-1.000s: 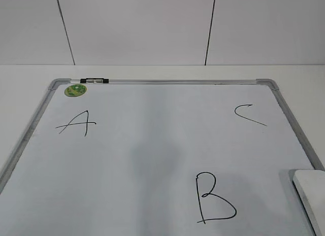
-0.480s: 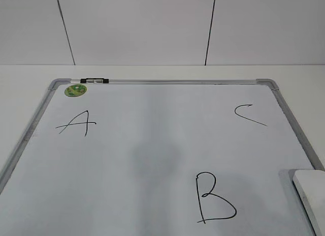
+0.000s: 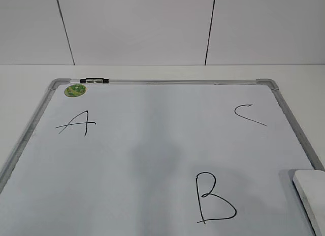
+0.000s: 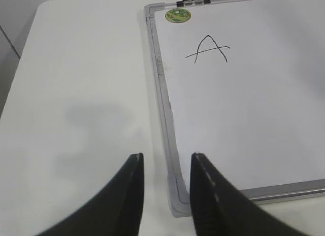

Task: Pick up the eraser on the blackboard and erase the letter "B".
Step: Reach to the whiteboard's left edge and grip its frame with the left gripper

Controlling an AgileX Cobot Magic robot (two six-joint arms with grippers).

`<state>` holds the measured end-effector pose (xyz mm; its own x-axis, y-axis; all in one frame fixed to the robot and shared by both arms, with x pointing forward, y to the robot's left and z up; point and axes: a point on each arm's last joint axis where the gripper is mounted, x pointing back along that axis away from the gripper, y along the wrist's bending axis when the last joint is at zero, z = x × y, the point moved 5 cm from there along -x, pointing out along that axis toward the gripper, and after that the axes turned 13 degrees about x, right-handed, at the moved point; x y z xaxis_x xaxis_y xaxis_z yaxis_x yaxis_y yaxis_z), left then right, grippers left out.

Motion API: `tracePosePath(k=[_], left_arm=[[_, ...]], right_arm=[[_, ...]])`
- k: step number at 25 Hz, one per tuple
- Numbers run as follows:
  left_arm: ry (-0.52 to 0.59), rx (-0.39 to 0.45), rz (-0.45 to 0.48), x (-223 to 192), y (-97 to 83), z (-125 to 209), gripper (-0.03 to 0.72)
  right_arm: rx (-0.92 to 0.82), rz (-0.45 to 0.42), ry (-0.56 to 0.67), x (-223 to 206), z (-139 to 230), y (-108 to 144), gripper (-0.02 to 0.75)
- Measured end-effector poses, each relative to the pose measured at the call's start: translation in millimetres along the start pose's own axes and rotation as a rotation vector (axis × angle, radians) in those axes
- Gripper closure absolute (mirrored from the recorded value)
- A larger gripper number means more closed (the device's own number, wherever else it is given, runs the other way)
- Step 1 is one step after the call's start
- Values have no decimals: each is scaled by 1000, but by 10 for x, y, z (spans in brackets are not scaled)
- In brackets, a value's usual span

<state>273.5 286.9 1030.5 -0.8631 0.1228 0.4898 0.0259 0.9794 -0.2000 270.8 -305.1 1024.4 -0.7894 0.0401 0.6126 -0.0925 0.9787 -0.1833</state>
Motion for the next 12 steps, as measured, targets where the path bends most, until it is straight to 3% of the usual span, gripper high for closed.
tracePosePath(k=[4,12], left_arm=[[24,2,-4,-33,2,-9,451],[231,23,-41,-298,-18,-259,450]], right_arm=[[-46,-17,91,-12,-112,-20,154],[-95,-39,248,-188,-431,-72,153]])
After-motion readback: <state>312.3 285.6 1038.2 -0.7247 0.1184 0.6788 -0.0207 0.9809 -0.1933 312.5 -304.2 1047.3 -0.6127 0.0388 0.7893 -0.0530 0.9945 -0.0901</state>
